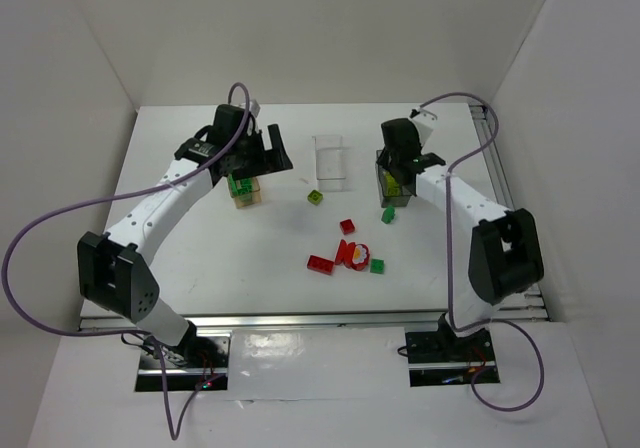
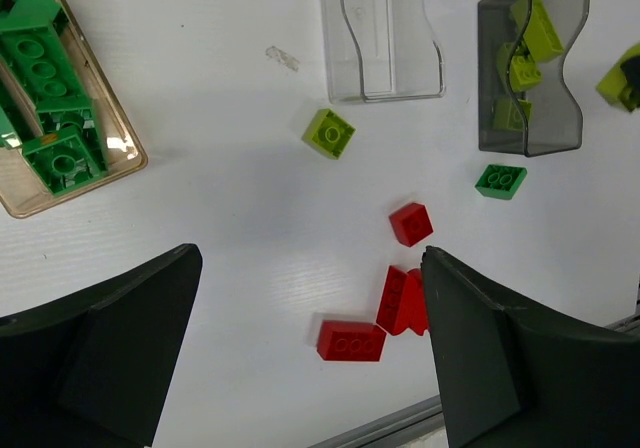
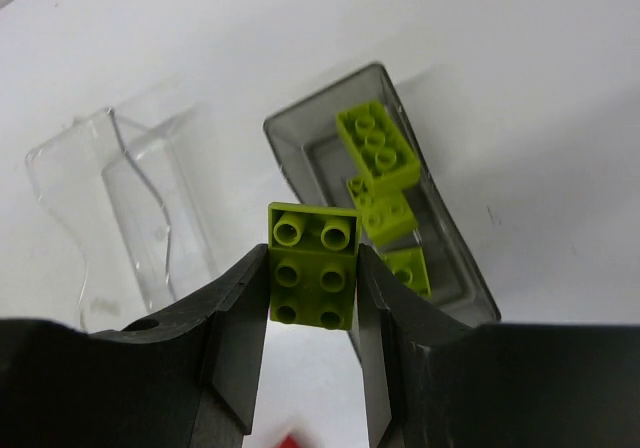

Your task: Sort the legos into containers by color

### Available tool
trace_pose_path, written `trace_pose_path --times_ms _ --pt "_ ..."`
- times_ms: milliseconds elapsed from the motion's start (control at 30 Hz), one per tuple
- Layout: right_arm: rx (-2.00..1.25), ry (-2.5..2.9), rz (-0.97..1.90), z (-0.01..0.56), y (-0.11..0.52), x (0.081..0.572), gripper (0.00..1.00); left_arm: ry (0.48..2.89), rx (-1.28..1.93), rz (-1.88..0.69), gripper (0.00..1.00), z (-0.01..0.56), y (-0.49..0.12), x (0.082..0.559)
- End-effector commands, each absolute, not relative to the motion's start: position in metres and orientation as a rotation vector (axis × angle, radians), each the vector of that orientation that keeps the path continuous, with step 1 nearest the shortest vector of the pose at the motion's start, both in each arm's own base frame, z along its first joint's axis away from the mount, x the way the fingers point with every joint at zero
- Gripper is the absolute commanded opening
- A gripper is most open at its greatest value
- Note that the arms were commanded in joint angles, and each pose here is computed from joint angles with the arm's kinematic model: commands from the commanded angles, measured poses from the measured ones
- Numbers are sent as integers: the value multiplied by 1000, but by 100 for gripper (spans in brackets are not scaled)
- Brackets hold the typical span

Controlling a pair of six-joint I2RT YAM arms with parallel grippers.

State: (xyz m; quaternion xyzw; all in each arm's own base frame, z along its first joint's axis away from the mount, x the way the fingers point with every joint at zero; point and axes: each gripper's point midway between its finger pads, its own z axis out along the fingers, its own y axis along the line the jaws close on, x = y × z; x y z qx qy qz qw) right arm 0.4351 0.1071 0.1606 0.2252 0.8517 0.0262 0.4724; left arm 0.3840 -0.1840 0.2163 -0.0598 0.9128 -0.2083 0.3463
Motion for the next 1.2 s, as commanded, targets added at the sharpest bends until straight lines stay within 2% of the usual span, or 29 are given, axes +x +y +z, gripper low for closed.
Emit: trace_pose_path --times_ms 0,67,100,167,200,233,300,367,467,533,567,633,767,800,833,933,1000,1167 --pt "566 2010 -10 169 91 472 22 2353 -149 -519 100 225 -186 386" --pt "583 1981 12 178 89 492 22 2353 -149 -519 100 225 -186 386" --pt "575 2008 -3 165 87 500 22 2361 -155 -503 100 223 -183 385" --pt "571 2011 7 165 92 511 26 2367 -150 -482 100 221 -181 384" --pt "560 2034 -12 153 93 515 32 2367 -150 -482 100 221 -181 384" --pt "557 2059 -27 146 93 515 41 2365 -155 -472 100 223 -178 382" --pt "572 2070 -55 143 91 516 66 2373 -156 -468 100 222 -178 381" --pt "576 2043 -37 155 90 513 76 2374 -156 -468 100 222 -178 381" --pt "568 2018 -37 169 82 506 76 2374 -156 -468 100 222 -178 381" --pt "553 2003 -19 183 80 495 72 2378 -156 -436 100 220 -173 380" --pt "513 2000 24 189 90 493 65 2366 -161 -426 100 223 -172 383" --pt "449 2018 89 191 106 476 58 2367 -210 -352 100 220 -160 384" --pt "135 2151 367 170 190 439 56 2348 -394 -253 97 221 -129 385" --pt "61 2167 410 165 210 433 59 2335 -421 -258 97 224 -125 385" --pt "-3 2201 426 152 225 422 69 2324 -458 -243 97 228 -114 384" --pt "-190 2281 456 122 279 394 82 2314 -523 -236 97 225 -100 379" --pt "-236 2334 467 99 294 389 86 2296 -546 -243 97 230 -95 374" --pt "-186 2420 450 71 315 399 89 2278 -557 -236 97 230 -86 371"
